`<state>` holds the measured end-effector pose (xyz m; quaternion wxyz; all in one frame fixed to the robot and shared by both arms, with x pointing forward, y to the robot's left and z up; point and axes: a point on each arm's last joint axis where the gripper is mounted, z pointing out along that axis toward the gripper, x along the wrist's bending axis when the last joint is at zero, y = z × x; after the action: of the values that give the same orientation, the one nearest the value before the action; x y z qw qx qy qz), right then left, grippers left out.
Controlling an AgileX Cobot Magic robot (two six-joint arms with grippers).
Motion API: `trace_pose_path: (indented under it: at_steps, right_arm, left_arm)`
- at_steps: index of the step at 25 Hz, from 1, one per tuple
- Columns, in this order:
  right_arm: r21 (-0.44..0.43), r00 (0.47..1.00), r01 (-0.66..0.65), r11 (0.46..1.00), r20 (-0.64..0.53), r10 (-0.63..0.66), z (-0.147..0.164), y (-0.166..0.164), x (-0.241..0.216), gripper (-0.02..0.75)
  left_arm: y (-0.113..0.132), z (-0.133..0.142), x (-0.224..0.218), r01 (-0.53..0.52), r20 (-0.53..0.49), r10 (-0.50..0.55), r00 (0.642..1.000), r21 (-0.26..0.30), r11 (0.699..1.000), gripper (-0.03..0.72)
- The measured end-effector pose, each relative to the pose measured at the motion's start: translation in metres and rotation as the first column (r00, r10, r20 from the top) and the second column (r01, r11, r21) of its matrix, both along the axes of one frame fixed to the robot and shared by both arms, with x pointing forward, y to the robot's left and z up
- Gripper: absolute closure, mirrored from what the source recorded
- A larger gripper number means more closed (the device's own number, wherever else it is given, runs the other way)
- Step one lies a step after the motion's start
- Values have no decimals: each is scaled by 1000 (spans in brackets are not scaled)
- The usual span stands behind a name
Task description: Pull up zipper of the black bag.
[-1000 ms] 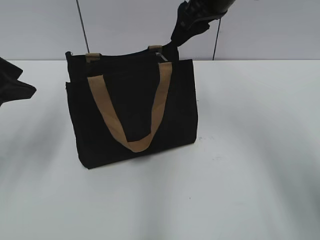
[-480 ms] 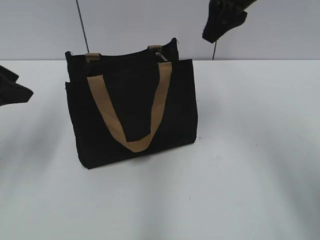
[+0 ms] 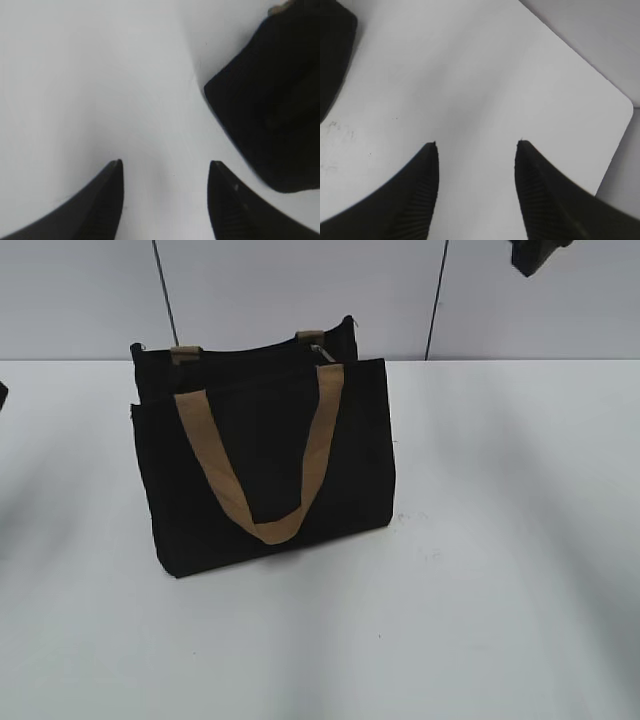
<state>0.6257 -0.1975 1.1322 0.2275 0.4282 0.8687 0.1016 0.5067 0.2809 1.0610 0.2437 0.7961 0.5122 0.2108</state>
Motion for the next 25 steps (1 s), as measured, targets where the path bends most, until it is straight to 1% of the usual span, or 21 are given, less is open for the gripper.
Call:
trace_pose_path:
  at_steps: [2,4,5,8,10,12,14,16,20,23,25]
  right_arm:
    - [39,998,58,998,7,-58,6,-15,0,348]
    - [112,994,105,988,9,-106,15,-29,-3,348]
    - [144,991,127,981,10,-130,19,-38,-5,348]
    - [233,982,177,956,25,-188,35,-58,-13,348]
    - [263,976,197,945,43,-215,45,-69,-19,348]
    - [274,971,207,939,61,-232,53,-76,-25,348]
    - [284,967,208,936,84,-240,62,-79,-32,348]
    - [293,964,202,934,109,-243,72,-80,-40,348]
    - [312,957,183,932,160,-242,91,-80,-58,348]
    - [330,950,183,926,184,-254,101,-80,-69,348]
    - [336,947,184,924,192,-259,105,-81,-78,348]
  left_arm:
    - [2,16,3,-87,-12,87,996,-43,995,287]
    - [5,32,5,-174,-25,172,985,-55,983,289]
    - [8,37,5,-208,-32,206,978,-45,977,290]
    - [13,51,2,-259,-70,258,963,1,966,291]
    - [15,54,-1,-276,-113,276,954,23,961,291]
    - [15,52,-5,-285,-159,286,945,31,958,291]
    - [15,50,-9,-287,-205,290,935,43,957,291]
    - [15,49,-11,-288,-230,292,928,51,956,291]
    - [15,51,-15,-289,-243,294,924,54,956,291]
    - [15,57,-25,-291,-233,295,927,50,955,291]
    - [14,60,-36,-292,-228,291,929,29,956,291]
